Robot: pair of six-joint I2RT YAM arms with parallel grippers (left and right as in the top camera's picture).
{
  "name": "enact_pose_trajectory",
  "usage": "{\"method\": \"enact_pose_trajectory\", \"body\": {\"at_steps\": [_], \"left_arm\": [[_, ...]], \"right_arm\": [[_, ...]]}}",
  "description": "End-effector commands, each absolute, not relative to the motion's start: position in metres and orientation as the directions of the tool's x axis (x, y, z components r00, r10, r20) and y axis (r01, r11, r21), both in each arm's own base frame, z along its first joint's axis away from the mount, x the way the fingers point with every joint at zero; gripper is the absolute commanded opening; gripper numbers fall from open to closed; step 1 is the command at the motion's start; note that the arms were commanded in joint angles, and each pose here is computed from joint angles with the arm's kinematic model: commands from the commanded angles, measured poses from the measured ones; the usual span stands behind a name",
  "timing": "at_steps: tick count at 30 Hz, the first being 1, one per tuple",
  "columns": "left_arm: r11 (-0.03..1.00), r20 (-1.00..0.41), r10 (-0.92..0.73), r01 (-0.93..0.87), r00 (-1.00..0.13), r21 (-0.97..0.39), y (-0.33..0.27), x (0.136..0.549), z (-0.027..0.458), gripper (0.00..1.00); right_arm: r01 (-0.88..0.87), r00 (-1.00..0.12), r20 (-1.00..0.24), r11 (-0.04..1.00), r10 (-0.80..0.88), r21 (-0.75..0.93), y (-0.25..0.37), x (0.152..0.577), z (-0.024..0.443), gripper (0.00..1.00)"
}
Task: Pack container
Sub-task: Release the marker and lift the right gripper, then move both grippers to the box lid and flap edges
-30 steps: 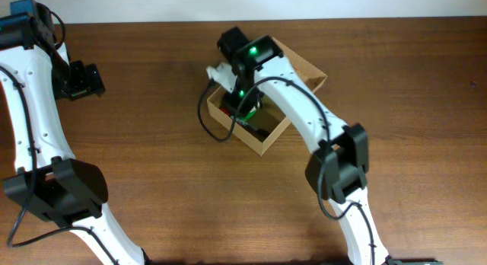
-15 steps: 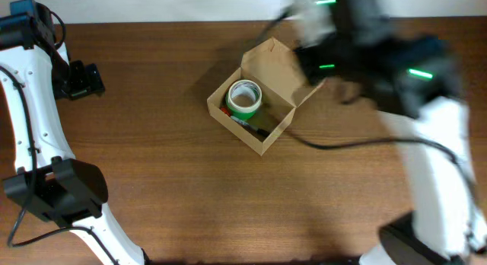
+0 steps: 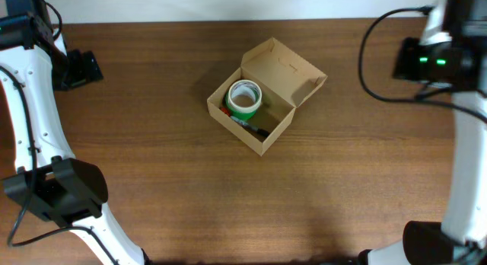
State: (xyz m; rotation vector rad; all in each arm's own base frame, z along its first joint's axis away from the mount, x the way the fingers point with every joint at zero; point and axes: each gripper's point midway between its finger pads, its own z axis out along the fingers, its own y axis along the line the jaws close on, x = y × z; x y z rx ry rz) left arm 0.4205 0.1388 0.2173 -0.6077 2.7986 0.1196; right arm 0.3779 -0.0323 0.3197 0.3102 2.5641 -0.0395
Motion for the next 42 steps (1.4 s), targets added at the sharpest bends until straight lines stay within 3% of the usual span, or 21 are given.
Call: {"method": "enact_pose_trajectory", "body": {"at_steps": [1, 4, 9, 11, 17, 20, 30, 42], "left_arm": [[0.920, -0.267, -0.392, -0.384, -0.880, -0.085, 0.121, 0.427, 0.216, 1.00], [0.920, -0.288, -0.391, -0.381, -0.874, -0.091, 0.121, 0.432, 0.217, 1.00], [0.922, -0.308, -0.387, -0.358, -0.869, -0.147, 0.114, 0.441, 0.220, 1.00], [0.931, -0.329, -0.363, -0.324, -0.872, -0.167, 0.110, 0.447, 0.223, 0.89], [0.954, -0.354, -0.274, -0.208, -0.894, -0.215, 0.086, 0.456, 0.226, 0.28], [0.960, -0.354, -0.247, -0.179, -0.902, -0.214, 0.074, 0.458, 0.226, 0.18], [0.981, -0.361, -0.133, -0.071, -0.923, -0.179, 0.032, 0.464, 0.225, 0.17], [0.984, -0.271, -0.119, -0.078, -0.955, -0.158, 0.024, 0.472, 0.183, 0.19]], "right_arm": [[0.262, -0.874, -0.380, 0.952, 0.303, 0.158, -0.012, 0.390, 0.238, 0.04], [0.284, -0.877, -0.297, 0.907, 0.377, 0.312, 0.013, 0.400, 0.183, 0.04], [0.381, -0.856, -0.197, 0.841, 0.478, 0.385, 0.023, 0.405, 0.116, 0.03], [0.405, -0.853, -0.160, 0.824, 0.497, 0.397, 0.026, 0.407, 0.098, 0.04], [0.398, -0.859, -0.123, 0.799, 0.498, 0.451, 0.041, 0.429, 0.064, 0.04], [0.364, -0.860, -0.133, 0.775, 0.493, 0.517, 0.060, 0.448, 0.053, 0.04], [0.130, -0.860, -0.280, 0.713, 0.427, 0.689, 0.139, 0.502, 0.060, 0.04], [-0.029, -0.903, -0.310, 0.677, 0.298, 0.735, 0.174, 0.490, 0.072, 0.04]]}}
